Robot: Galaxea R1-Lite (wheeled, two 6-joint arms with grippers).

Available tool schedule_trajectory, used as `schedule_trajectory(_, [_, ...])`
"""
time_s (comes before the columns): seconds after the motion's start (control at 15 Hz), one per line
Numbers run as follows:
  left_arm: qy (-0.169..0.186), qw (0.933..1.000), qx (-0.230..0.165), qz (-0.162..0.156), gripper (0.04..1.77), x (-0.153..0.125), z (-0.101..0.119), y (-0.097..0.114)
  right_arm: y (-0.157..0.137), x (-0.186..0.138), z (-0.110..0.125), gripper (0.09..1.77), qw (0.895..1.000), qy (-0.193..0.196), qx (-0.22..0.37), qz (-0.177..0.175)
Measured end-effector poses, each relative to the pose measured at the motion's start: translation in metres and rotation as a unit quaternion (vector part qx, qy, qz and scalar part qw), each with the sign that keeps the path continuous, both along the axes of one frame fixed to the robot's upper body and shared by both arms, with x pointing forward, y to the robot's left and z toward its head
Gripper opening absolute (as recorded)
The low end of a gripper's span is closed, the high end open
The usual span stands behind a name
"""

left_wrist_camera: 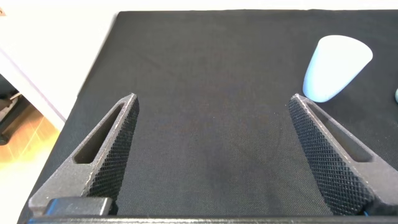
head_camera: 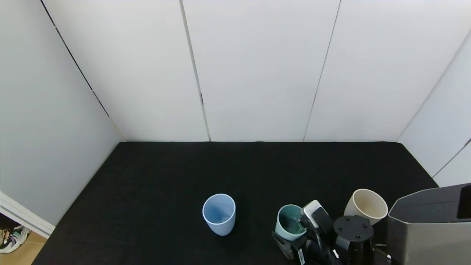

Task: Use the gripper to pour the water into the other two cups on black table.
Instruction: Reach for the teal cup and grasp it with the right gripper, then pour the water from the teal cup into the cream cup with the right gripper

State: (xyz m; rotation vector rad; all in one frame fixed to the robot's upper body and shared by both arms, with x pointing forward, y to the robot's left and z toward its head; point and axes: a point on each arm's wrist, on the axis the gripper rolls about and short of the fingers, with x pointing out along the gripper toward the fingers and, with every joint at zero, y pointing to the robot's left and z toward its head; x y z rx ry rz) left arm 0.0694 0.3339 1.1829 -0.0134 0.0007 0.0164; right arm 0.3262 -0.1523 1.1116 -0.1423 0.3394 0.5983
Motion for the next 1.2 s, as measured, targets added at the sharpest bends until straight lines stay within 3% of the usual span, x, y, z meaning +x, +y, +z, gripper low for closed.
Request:
schedule_trajectory(0.13, [0.0, 1.0, 0.0, 0.0, 1.72, 0.0, 0.0, 0.0, 0.0, 0.001, 0.003, 1.27, 1.0, -0.005, 0.004, -0.001])
schedule_trajectory(0.2, [0.0, 1.0, 0.0, 0.0, 1.72, 0.0, 0.0, 0.0, 0.0, 0.001, 0.005, 1.23, 1.0, -0.007, 0.006, -0.002])
schedule_trajectory(0.73, [0.0, 1.0, 0.0, 0.0, 1.72, 0.0, 0.0, 0.0, -0.01, 0.003, 0.046, 1.21, 0.997, -0.063, 0.046, -0.017])
schedule_trajectory(1.0, [0.0, 1.0, 0.0, 0.0, 1.72, 0.0, 0.0, 0.0, -0.035, 0.012, 0.083, 1.21, 0.989, -0.123, 0.056, -0.056])
schedule_trajectory(1.2, [0.0, 1.0, 0.0, 0.0, 1.72, 0.0, 0.0, 0.0, -0.063, 0.019, 0.112, 1.21, 0.984, -0.138, 0.049, -0.1])
